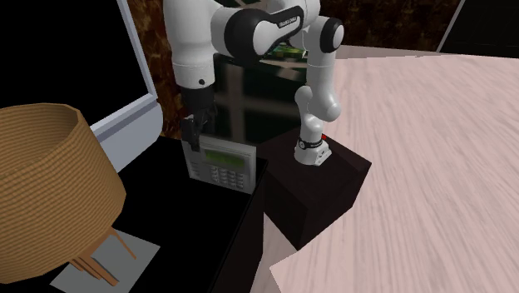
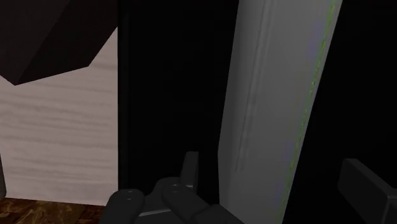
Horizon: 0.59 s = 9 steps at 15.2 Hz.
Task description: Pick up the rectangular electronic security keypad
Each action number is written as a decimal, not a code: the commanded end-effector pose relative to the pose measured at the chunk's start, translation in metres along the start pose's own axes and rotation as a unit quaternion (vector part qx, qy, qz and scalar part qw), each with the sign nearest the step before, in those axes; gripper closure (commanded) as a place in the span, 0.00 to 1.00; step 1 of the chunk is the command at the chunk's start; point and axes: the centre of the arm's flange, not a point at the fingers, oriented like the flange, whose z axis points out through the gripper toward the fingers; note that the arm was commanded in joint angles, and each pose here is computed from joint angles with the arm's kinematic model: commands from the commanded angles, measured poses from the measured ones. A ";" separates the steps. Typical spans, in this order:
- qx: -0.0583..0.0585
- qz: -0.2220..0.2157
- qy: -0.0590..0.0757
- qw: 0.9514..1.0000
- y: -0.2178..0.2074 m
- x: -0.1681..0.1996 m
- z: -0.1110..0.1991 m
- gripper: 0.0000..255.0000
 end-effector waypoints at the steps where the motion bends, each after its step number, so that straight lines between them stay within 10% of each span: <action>1: 0.001 0.005 -0.001 1.000 -0.001 0.002 0.009 0.00; 7: 0.001 0.005 -0.001 1.000 0.001 0.001 0.033 0.00; 8: 0.001 0.005 -0.001 1.000 0.002 0.001 0.033 1.00; 9: 0.001 0.005 -0.001 1.000 0.001 0.001 0.033 1.00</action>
